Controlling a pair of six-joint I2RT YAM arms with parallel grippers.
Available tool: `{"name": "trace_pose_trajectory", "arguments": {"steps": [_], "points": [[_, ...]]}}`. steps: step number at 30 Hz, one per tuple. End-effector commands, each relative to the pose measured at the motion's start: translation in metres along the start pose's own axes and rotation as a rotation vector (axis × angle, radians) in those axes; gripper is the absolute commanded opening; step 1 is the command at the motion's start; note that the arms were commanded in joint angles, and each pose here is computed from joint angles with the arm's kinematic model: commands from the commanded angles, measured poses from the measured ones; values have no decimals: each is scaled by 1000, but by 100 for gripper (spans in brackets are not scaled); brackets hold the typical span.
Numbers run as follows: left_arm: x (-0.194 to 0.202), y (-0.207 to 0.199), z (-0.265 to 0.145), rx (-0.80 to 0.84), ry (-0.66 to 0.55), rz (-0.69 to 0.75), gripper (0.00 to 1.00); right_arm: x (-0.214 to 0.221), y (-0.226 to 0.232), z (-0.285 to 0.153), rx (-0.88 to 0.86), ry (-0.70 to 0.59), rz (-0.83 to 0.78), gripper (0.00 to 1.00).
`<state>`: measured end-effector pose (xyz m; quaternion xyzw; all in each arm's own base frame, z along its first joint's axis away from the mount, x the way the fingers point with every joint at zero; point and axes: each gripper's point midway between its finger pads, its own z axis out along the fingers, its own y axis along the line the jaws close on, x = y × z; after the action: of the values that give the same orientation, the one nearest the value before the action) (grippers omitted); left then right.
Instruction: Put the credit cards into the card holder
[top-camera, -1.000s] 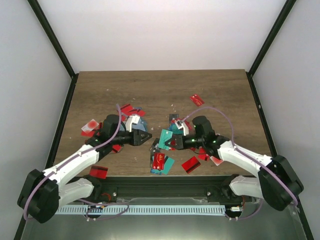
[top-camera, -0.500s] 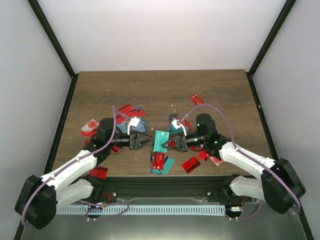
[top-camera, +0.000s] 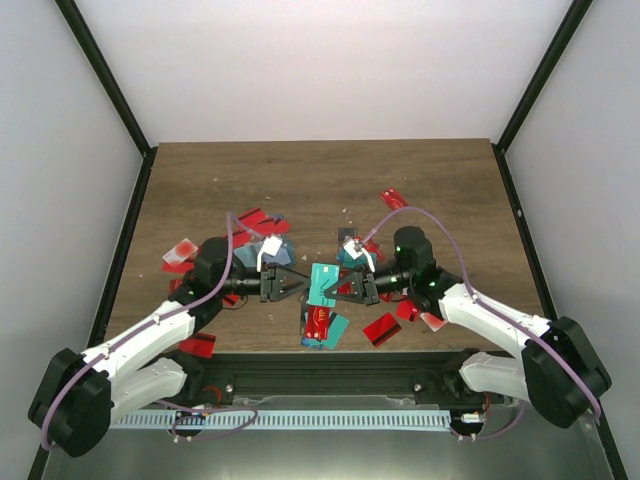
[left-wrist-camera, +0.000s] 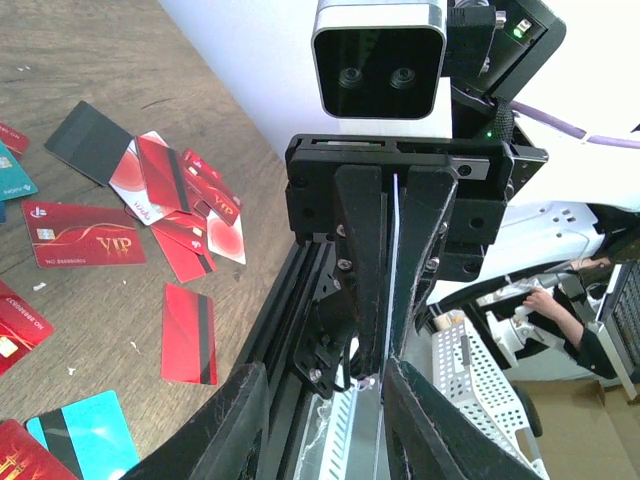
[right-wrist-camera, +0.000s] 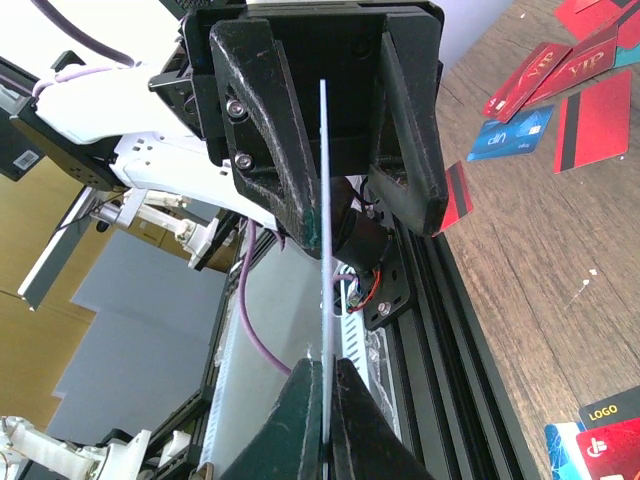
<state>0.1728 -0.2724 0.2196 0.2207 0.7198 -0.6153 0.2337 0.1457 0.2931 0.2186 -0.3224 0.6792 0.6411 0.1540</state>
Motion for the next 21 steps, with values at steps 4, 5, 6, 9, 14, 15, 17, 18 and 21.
{"name": "trace_pose_trajectory", "arguments": {"steps": [4, 5, 6, 9, 14, 15, 17, 18, 21], "points": [[0, -18, 1, 58, 0, 66, 35, -17, 11, 0, -21, -15, -78, 1], [0, -19, 1, 61, -1, 69, 38, -17, 11, 0, -23, -14, -78, 1], [-1, -20, 0, 61, -6, 75, 40, -17, 9, 0, -20, -15, -76, 1], [-3, -21, -1, 58, -19, 52, 44, -17, 9, 1, -20, -13, -75, 1], [-1, -21, 0, 64, -18, 43, 42, -18, 10, 1, -24, -12, -78, 1], [0, -19, 1, 61, -16, 38, 40, -18, 11, 1, -26, -12, -81, 1], [1, -16, 3, 56, -9, 32, 38, -19, 12, 1, -27, -13, -86, 1], [2, -15, 4, 55, -6, 29, 36, -20, 12, 1, -29, -12, -88, 1], [3, -14, 6, 54, 1, 25, 27, -20, 12, 1, -31, -9, -88, 1]]}}
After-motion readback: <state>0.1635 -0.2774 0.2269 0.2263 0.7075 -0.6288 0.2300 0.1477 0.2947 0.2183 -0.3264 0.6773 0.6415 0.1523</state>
